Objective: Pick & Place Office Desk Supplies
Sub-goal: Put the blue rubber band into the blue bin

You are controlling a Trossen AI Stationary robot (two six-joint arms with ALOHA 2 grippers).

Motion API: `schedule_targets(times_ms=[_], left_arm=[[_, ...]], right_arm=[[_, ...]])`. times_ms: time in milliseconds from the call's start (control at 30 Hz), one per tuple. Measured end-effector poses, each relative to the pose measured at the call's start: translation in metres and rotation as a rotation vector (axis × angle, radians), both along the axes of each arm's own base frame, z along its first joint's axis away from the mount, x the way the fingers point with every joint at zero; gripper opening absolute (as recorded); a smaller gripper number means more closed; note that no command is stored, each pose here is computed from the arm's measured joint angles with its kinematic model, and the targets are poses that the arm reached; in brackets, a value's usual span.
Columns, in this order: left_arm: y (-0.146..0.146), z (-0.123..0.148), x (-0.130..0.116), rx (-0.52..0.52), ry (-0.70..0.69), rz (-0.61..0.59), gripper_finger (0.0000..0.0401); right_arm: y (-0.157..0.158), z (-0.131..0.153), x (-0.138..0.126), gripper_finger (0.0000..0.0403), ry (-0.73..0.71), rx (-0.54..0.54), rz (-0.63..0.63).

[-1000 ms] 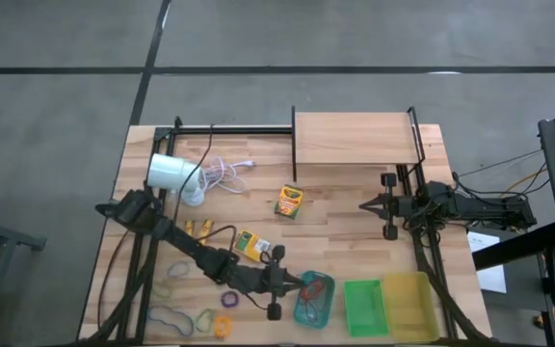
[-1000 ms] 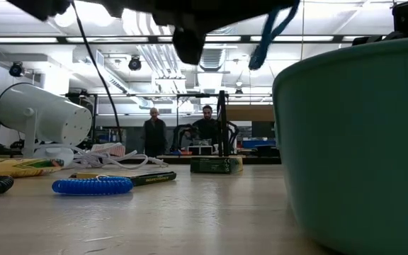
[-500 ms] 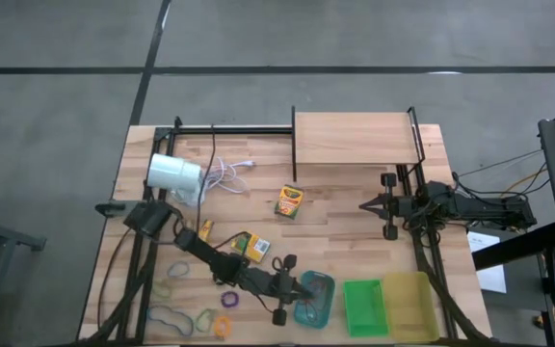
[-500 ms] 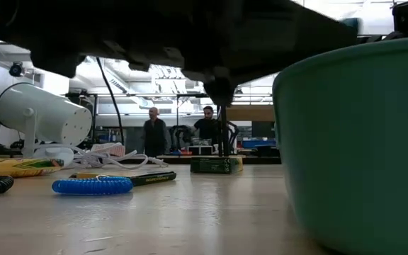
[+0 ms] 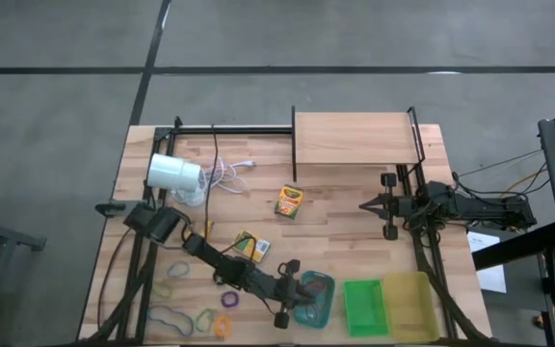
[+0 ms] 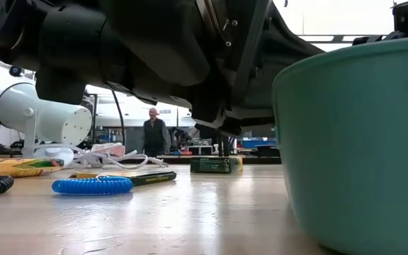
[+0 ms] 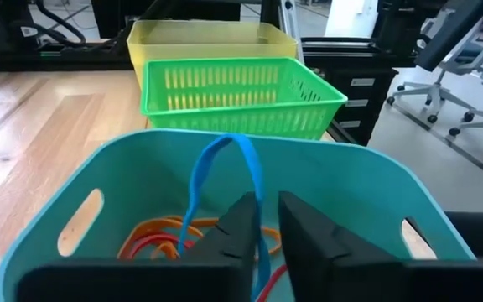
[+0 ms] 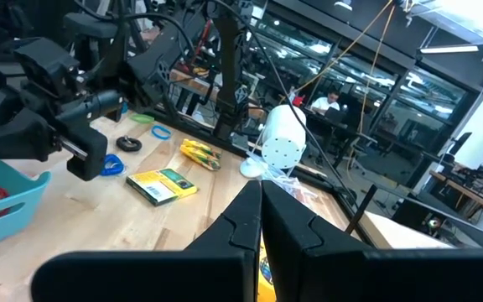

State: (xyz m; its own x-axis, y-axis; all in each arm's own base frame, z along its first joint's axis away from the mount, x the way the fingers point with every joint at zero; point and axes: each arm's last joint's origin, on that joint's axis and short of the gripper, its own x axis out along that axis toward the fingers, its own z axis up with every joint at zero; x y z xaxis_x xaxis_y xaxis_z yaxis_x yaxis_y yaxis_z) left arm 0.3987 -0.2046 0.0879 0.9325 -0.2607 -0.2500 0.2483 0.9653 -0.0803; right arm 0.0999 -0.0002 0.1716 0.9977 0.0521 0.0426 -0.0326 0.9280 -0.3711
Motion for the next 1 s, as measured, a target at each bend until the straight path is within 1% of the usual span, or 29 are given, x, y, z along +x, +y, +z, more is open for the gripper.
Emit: schedule_targets(times_ms=[300,400,500,600,733,867,1000], left_arm=[[0.000,0.001,0.000,-0.001,-0.002,0.000,0.0177],[0.000,0.000,0.000,0.004,0.009,-0.006,0.0205],[0.000,0.000,-0.001,0.016,0.027,-0.009,0.0225],[0.000,0.006,0.000,0.017,0.027,-0.008,0.0236],[0.000,0.016,-0.001,0.030,0.042,-0.010,0.0239],[0.001,0.021,-0.001,0.081,0.119,-0.012,0.0234],[-0.001,0.026,0.005,0.135,0.196,-0.011,0.0232]], right_arm=[[0.000,0.000,0.000,0.0008,0.000,0.000,0.000],[0.000,0.000,0.000,0.0008,0.000,0.000,0.001],[0.000,0.000,0.000,0.0008,0.000,0.000,0.001],[0.000,0.000,0.000,0.0008,0.000,0.000,0.000],[0.000,0.000,0.000,0.0008,-0.001,0.000,0.001],[0.000,0.000,0.000,0.0008,0.000,0.000,0.000],[0.000,0.000,0.000,0.0008,0.000,0.000,0.000]])
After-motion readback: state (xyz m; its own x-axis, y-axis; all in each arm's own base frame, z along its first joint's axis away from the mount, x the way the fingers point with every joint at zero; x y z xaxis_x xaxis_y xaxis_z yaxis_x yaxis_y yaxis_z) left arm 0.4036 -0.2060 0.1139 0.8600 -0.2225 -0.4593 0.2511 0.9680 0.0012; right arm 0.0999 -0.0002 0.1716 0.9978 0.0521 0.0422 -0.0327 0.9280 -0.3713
